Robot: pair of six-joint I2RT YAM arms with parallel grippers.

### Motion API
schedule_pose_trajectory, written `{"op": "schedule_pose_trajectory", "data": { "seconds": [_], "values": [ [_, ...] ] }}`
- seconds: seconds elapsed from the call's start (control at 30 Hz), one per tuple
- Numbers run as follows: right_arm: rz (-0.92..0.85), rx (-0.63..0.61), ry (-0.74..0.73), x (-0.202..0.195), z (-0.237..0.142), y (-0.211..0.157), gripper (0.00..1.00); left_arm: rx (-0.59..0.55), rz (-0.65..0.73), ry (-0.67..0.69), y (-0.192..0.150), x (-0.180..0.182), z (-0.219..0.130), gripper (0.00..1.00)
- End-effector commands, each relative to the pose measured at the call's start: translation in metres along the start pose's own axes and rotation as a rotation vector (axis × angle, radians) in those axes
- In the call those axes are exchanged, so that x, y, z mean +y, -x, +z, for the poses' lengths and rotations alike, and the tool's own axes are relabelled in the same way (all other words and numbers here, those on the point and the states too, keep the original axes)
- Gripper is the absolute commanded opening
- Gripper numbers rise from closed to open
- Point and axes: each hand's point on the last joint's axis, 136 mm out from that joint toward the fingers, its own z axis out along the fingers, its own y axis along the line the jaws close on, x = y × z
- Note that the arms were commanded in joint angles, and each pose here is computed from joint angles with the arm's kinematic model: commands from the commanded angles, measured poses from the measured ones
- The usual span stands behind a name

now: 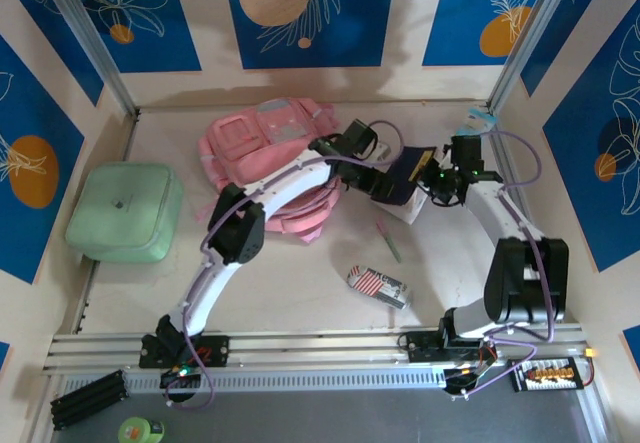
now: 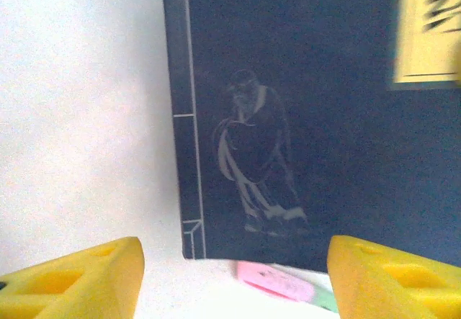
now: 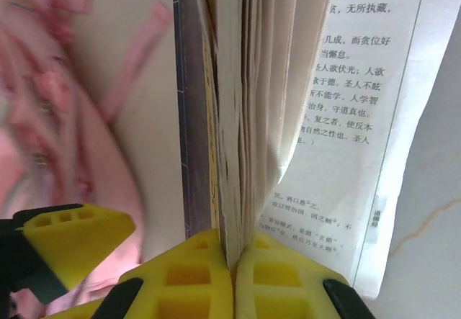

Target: Pack books, pencil case, and school supplies into a backpack

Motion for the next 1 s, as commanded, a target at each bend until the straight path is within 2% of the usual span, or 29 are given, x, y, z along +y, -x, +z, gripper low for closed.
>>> {"op": "schedule_pose_trajectory", "data": {
  "seconds": [0.0,0.13,0.33,0.53,0.67,0.8,0.9,0.97],
  "values": [
    [-0.112,-0.091,0.198,0.044,-0.033,0.017,0.00,-0.138,-0.013,-0.073,0.042,-0.009,-0.077,0.74],
    [-0.176,-0.105,0.320,0.072,-0.056,0.018,0.00,-0.211,-0.084,-0.109,0.052,0.007,-0.115,0.81],
    [-0.243,-0.049,0.503,0.112,-0.071,0.009,0.00,-0.308,-0.224,-0.206,0.051,0.036,-0.158,0.88],
    [-0.314,0.037,0.646,0.146,-0.075,-0.007,0.00,-0.355,-0.321,-0.332,0.041,0.048,-0.170,0.92],
    [-0.353,0.103,0.736,0.167,-0.078,-0.017,0.00,-0.333,-0.350,-0.389,0.034,0.044,-0.163,0.92],
    [-0.371,0.143,0.754,0.178,-0.073,-0.022,0.00,-0.357,-0.346,-0.452,0.039,0.036,-0.167,0.90],
    [-0.384,0.181,0.772,0.186,-0.069,-0.026,0.00,-0.375,-0.333,-0.480,0.043,0.031,-0.172,0.85],
    [-0.384,0.199,0.773,0.188,-0.065,-0.028,0.00,-0.382,-0.332,-0.495,0.045,0.030,-0.174,0.77]
  ]
}}
